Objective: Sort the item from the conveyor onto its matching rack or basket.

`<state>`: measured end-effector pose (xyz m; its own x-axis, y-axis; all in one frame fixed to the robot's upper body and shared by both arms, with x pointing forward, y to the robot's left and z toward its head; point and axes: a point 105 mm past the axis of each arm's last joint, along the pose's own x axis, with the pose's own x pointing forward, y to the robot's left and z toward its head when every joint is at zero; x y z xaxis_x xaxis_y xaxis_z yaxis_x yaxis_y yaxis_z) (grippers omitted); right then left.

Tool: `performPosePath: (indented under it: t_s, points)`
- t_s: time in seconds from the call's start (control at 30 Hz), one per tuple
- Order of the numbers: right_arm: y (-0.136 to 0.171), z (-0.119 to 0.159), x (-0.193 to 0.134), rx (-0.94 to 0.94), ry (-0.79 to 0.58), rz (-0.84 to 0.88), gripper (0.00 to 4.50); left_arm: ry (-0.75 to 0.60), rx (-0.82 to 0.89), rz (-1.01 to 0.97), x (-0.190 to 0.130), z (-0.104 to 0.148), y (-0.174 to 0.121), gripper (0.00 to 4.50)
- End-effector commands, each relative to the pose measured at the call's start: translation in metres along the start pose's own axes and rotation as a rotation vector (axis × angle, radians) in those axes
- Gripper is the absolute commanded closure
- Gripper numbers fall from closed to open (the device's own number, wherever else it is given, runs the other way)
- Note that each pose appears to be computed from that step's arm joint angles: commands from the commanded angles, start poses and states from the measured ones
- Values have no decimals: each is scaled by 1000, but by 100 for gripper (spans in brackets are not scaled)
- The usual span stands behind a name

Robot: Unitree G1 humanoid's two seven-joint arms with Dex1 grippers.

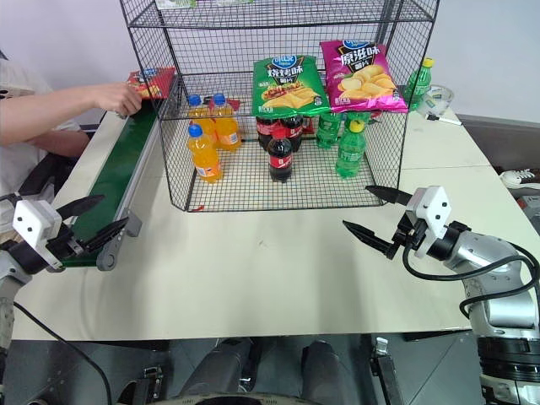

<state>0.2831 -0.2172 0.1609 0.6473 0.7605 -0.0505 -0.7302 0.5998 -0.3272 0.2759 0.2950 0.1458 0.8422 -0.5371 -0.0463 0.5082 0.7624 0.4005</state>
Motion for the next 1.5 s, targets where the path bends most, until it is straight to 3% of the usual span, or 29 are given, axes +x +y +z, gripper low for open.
performPosePath:
  t_s: [0.03, 0.33, 0.47, 0.6, 0.8, 1.07, 1.5]
  points:
    - [-2, 15, 3, -30, -50, 3, 0, -17, 47, 0, -6, 7, 2, 96]
    - [3, 19, 8, -18, -71, 43, 0, -8, 120, 36, -16, 5, 2, 96]
    - [4, 26, 12, 9, -116, 62, 0, 32, 374, 146, -32, 3, 9, 96]
    - [34, 31, 19, 51, -131, 233, 0, 70, 627, 249, -50, 3, 10, 96]
    - [54, 32, 28, 110, -143, 397, 0, 112, 809, 250, -58, -3, -3, 96]
    - [53, 28, 50, 113, -186, 383, 0, 217, 909, 366, -80, -12, 7, 96]
    - [42, 26, 54, 133, -187, 315, 0, 331, 909, 378, -93, -40, -5, 96]
